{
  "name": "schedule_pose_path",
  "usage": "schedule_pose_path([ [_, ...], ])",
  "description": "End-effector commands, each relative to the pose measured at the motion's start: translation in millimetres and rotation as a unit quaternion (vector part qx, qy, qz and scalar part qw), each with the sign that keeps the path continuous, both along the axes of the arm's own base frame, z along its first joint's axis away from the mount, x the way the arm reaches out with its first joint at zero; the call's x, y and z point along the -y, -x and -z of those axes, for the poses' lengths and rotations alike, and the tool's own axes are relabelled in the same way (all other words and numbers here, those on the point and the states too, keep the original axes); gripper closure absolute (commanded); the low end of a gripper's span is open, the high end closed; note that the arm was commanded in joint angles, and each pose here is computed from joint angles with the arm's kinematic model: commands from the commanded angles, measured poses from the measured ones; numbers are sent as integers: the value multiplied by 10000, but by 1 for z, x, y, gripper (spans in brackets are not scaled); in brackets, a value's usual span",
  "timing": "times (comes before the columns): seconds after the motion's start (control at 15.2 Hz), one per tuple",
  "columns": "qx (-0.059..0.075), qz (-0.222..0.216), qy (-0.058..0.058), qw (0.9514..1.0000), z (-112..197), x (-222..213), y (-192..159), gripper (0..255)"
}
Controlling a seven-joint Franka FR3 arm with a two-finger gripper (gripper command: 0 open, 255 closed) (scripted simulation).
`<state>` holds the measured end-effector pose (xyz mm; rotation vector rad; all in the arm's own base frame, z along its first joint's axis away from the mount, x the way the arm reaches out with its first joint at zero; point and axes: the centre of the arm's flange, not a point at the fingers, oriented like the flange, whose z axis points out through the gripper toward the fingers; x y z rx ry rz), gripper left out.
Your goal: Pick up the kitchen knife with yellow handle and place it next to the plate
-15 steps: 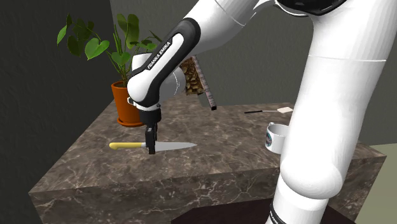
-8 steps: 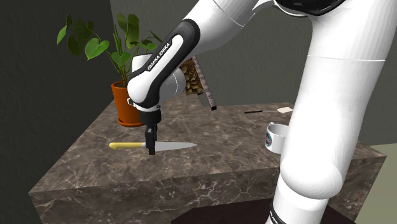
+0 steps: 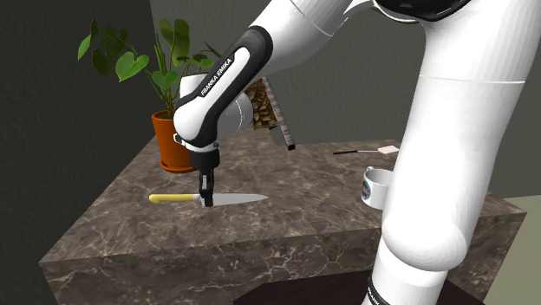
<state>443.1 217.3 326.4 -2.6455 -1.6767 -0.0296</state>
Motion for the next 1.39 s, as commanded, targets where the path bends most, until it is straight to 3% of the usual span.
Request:
schedule_pose_path([
  [0.0,-1,0,0,10000,0,0,0,255],
  [1.32,0,0,0,10000,-100,0,0,255],
])
